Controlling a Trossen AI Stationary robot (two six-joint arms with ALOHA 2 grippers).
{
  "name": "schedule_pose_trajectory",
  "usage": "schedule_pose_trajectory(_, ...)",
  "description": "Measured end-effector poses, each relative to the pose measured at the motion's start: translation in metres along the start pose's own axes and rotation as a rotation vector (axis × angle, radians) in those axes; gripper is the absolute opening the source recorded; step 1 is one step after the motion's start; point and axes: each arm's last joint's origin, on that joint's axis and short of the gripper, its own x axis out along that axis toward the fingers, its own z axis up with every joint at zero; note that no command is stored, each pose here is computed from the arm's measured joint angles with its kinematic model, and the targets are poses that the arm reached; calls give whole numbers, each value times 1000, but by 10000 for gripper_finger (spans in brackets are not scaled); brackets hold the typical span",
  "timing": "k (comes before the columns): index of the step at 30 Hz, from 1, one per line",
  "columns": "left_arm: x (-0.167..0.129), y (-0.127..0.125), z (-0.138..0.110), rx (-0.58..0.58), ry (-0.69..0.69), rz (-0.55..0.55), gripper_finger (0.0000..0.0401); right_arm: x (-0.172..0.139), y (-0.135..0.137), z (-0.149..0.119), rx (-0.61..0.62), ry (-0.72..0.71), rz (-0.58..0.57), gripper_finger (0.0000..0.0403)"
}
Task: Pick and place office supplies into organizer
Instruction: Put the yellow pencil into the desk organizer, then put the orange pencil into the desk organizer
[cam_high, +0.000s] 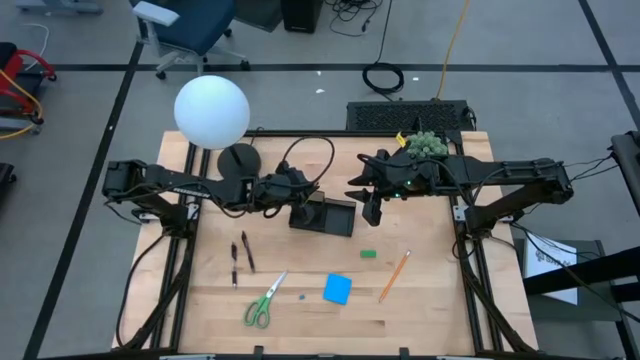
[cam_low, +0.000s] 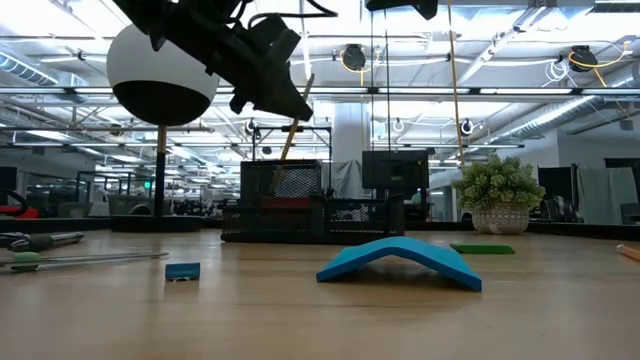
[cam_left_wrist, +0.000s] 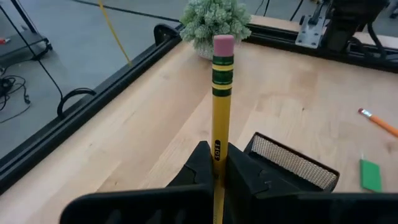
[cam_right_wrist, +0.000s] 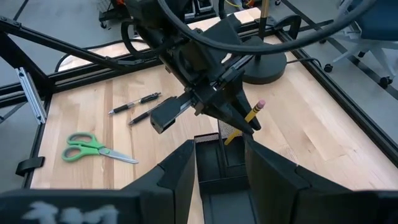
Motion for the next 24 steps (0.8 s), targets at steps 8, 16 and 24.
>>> schedule_pose_trajectory(8,0,1,-6,19,62,12,33,0,0,0,0,0,0,130)
schedule_pose_trajectory(16,0,2,-10,29,96,19,45,0,0,0,0,0,0,130)
schedule_pose_trajectory(24,-1,2,-10,29,98,19,46,0,0,1,2,-14,4,130)
